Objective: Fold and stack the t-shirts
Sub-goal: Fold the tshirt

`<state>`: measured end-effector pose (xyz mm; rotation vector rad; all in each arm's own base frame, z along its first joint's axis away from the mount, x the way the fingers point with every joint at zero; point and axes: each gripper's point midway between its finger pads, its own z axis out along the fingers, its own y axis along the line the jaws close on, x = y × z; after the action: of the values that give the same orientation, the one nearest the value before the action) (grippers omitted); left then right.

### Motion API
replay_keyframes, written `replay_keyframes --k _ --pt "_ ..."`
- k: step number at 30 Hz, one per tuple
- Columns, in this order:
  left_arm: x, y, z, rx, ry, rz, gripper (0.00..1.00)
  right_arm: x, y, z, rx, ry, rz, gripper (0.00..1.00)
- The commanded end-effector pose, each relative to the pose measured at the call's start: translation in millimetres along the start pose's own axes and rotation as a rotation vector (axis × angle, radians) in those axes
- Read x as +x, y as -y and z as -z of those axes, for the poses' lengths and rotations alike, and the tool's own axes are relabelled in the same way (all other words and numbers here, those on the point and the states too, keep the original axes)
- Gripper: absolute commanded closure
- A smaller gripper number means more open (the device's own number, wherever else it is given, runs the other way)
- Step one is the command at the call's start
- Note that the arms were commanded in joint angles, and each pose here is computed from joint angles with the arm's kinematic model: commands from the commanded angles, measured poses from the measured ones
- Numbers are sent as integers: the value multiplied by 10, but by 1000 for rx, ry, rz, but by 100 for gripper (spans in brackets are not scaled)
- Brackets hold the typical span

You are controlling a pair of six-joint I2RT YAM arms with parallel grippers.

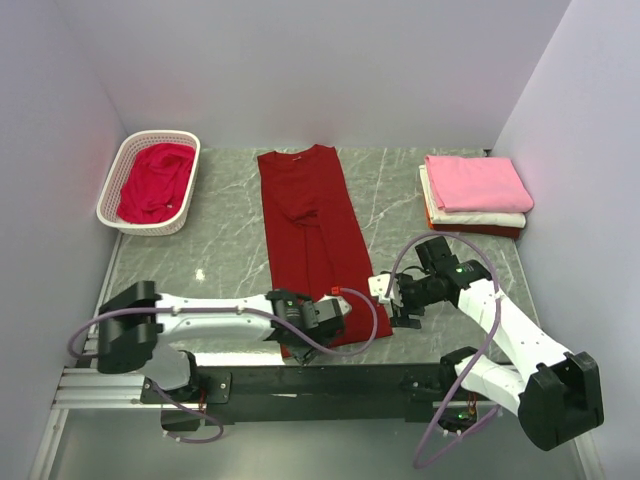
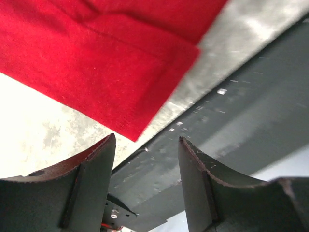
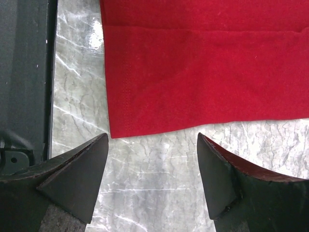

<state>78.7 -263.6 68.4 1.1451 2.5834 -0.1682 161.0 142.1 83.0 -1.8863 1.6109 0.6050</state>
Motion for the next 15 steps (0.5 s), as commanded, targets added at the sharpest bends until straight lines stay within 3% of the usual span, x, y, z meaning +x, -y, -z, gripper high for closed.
replay_keyframes --k 1,15 --pt "94 -116 -130 -108 -64 37 40 -50 33 31 11 14 30 20" --pt "166 -127 -429 -125 -130 -20 48 -13 -102 -102 -44 -21 103 21"
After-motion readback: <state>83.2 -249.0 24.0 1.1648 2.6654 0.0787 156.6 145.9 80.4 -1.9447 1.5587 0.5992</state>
